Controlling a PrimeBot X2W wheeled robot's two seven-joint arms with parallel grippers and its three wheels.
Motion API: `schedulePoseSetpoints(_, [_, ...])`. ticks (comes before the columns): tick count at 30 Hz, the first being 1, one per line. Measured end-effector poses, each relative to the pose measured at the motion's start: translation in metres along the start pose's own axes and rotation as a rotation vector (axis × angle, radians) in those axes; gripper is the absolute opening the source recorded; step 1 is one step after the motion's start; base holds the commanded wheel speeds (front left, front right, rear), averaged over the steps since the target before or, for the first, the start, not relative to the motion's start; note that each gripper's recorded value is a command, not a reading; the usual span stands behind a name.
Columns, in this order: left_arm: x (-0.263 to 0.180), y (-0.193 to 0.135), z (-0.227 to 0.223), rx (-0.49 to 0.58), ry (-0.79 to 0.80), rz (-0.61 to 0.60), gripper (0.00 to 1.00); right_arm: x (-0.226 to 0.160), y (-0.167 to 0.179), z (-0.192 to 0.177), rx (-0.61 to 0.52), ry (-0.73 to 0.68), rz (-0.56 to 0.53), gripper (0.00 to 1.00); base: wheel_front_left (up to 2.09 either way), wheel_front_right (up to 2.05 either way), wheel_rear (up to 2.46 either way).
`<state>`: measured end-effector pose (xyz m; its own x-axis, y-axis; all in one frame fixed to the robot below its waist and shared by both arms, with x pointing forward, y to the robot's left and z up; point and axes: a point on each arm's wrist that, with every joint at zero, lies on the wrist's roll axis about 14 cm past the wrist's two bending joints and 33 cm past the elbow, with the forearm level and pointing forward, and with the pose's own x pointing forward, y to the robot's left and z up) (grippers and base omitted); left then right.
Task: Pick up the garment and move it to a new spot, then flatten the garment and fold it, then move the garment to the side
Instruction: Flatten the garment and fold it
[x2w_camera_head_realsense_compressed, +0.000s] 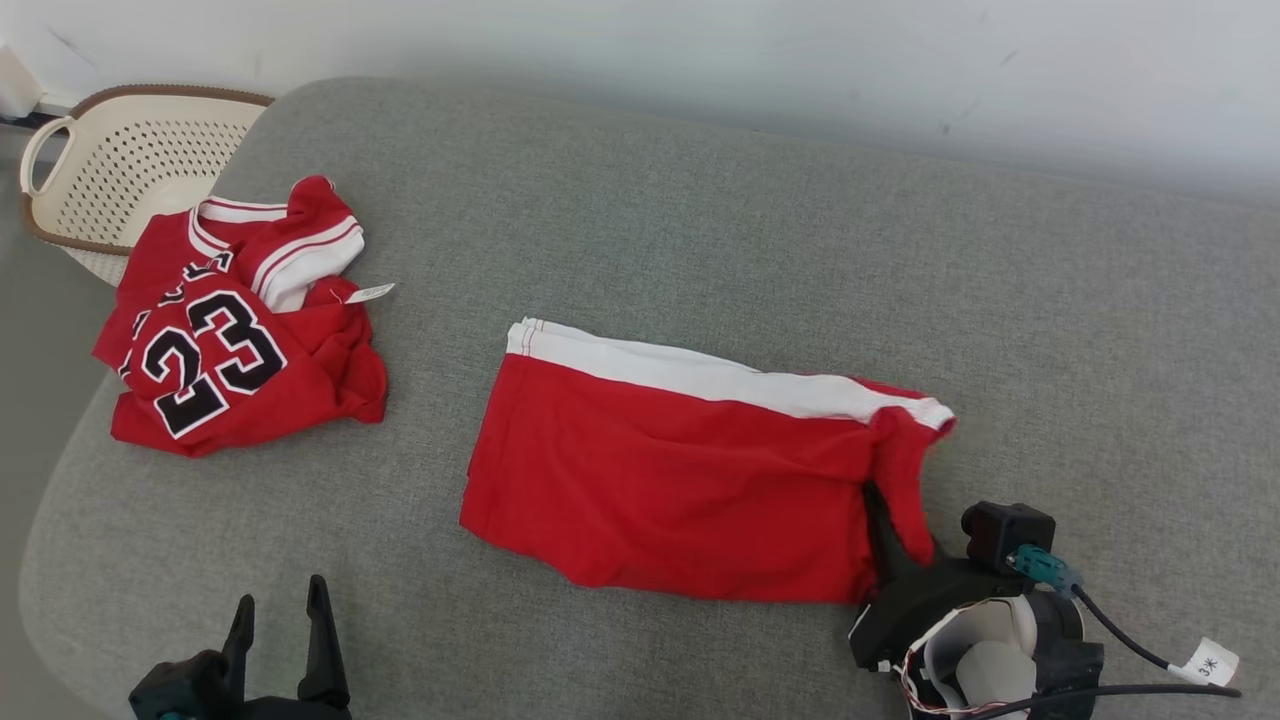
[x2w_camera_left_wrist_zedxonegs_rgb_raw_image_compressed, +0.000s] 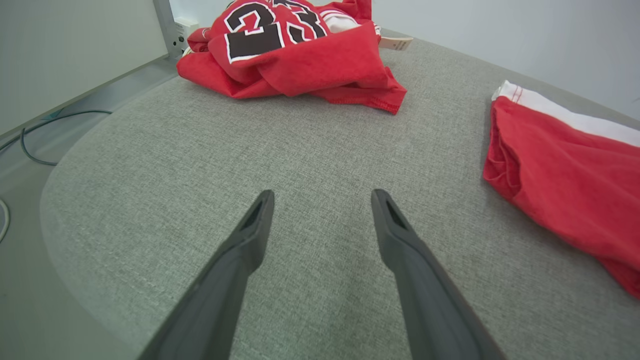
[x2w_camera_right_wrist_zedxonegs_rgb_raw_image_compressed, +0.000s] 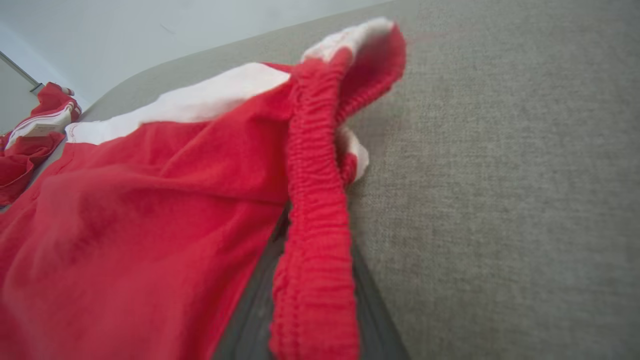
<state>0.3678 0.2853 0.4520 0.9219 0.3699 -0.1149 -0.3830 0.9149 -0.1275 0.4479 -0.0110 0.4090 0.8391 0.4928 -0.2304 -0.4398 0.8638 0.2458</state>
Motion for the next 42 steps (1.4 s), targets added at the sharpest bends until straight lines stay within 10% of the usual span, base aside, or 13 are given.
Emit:
schedulePoseSetpoints(12, [-0.005,-0.007,0.009,-0.007,-0.031,-0.024,1.00,-0.027,-0.030,0.010,0.072,-0.049,-0.116,0.00,0.00,0.00,0.00])
schedulePoseSetpoints(42, [0.000,-0.143,0.019,-0.001,-0.076,-0.381,1.00,-0.125,-0.113,0.056,0.043,-0.224,-0.374,0.00,0.00,0.00,0.00])
